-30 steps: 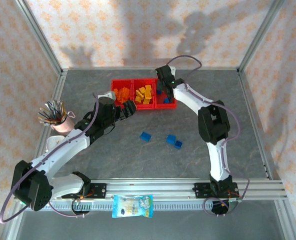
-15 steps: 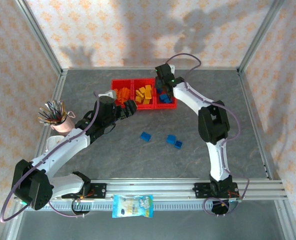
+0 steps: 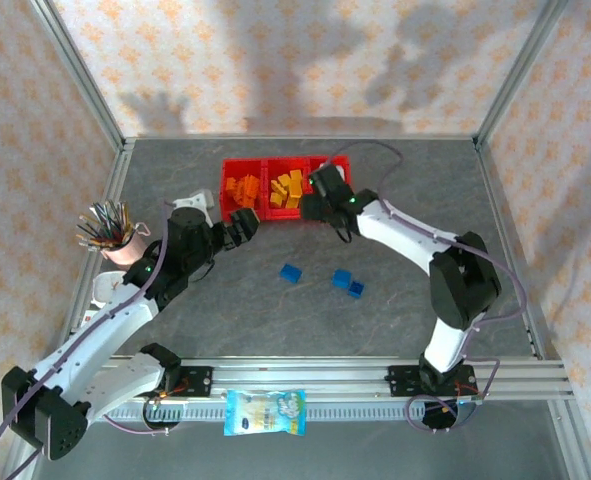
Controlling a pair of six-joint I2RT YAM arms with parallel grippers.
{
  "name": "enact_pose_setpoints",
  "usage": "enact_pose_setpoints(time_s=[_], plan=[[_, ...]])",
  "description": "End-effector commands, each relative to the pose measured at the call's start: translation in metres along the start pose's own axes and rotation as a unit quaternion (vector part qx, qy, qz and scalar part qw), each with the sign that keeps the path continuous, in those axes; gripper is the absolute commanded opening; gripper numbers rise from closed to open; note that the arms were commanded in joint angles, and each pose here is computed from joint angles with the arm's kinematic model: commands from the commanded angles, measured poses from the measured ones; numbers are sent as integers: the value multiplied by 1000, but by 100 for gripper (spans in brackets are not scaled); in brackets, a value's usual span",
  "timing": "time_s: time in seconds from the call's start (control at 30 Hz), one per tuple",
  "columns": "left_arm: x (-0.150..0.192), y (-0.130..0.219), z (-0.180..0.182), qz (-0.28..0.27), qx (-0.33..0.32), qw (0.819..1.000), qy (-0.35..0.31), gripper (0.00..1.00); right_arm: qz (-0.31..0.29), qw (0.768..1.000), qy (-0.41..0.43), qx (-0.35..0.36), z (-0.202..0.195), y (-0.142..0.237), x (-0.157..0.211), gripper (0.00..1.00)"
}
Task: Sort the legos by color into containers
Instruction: Pick up the lego from the center of the table.
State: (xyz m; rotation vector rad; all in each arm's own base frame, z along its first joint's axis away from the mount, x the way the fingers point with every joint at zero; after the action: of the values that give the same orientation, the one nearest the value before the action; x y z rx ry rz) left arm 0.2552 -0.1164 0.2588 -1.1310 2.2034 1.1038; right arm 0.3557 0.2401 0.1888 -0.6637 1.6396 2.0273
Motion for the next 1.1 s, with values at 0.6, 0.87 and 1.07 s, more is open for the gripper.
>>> enact_pose_setpoints(time_s=[0.6,0.87,1.07], plan=[[36,18,42,14,-44,997,55,99,108,981,159,-19,49,-9,140,80],[36,14,43,14,-51,997,53,99,99,978,183,2,57,-31,133,77],[35,11,42,16,-50,997,52,99,106,979,172,7,57,-44,126,66]])
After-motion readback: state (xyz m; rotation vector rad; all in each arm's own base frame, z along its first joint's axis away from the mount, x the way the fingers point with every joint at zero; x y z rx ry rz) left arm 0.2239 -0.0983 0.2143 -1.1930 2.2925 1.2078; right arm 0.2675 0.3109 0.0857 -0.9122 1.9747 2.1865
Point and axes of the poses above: each hand's point on the last joint's axis, 136 mm out from that joint toward the fingers, its own y axis back along the fingers, its own z axis along the line the jaws close on, x = y × z, the point moved 6 cm from there along y, back along the fingers, and after that the axes turned 2 degrees about -y, right-handed, at the moved point
